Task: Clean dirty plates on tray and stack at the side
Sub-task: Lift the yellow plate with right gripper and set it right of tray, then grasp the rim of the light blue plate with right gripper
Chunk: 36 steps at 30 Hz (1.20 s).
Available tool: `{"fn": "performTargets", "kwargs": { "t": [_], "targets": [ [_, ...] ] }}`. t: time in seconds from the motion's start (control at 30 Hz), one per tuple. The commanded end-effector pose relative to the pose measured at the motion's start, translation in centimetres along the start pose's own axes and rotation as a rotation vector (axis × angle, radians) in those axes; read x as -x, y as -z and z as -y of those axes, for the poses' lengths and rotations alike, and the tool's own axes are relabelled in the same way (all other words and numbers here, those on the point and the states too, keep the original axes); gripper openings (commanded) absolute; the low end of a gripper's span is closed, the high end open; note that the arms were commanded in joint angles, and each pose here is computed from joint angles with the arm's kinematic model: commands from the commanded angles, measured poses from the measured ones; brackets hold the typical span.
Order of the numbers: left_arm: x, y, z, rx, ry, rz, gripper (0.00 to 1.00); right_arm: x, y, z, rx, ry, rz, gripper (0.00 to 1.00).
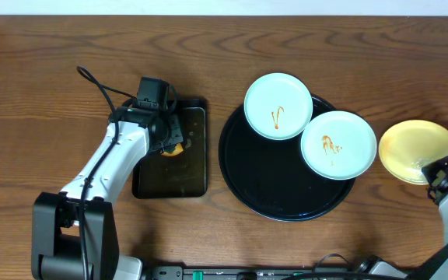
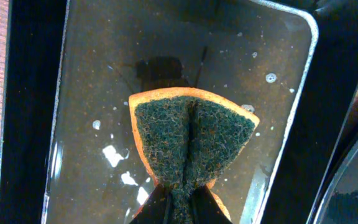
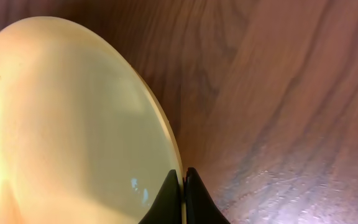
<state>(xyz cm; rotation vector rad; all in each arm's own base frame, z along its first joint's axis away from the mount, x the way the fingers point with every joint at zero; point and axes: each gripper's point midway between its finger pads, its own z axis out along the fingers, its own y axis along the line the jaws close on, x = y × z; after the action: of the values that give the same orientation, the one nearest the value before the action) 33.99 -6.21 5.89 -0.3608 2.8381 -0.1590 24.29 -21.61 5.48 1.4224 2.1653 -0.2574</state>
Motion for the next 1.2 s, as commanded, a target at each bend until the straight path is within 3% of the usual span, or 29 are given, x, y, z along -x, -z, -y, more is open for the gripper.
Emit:
{"fn": "performTargets", "kwargs": {
  "t": [0.0, 0.03, 0.1, 0.17, 0.27, 0.37, 0.5, 0.8, 1.17],
  "targets": [
    [-0.2, -0.2, -0.1, -0.002, -0.015, -0.008, 0.08, -0.1, -0.9, -1.1, 0.044, 0.005, -0.035, 0.01],
    [-0.2, -0.2, -0.1, -0.002, -0.015, -0.008, 0.08, -0.4, -1.1, -1.3, 0.058, 0.012, -0.049, 0.02],
    [-0.2, -0.2, -0.1, -0.002, -0.015, -0.008, 0.07, -0.7, -1.2, -2.8, 0.142, 0.047, -0.071, 0.27],
    [-0.2, -0.2, -0.1, -0.002, -0.015, -0.008, 0.08, -0.6, -0.5, -5.5, 0.290, 0.115, -0.071, 0.45],
    [-0.2, -0.2, -0.1, -0.002, -0.015, -0.008, 0.07, -1.1, 1.6, -9.8, 0.537, 0.234, -0.078, 0.49],
    [-0.2, -0.2, -0.1, -0.002, -0.015, -0.008, 0.08, -3.2, 3.7, -12.7, 0.709, 0.345, -0.124, 0.49],
    [-0.2, -0.2, -0.1, -0.002, -0.015, -0.008, 0.07, -6.7, 4.7, -13.9, 0.755, 0.478, -0.204, 0.50],
    [-0.3, -0.2, -0.1, 0.001, -0.015, -0.013, 0.07, -10.7, 3.5, -12.9, 0.589, 0.617, -0.285, 0.41],
    [-0.4, -0.2, -0.2, 0.002, -0.014, -0.018, 0.08, -12.2, 1.7, -12.3, 0.543, 0.595, -0.356, 0.09]
  ]
}}
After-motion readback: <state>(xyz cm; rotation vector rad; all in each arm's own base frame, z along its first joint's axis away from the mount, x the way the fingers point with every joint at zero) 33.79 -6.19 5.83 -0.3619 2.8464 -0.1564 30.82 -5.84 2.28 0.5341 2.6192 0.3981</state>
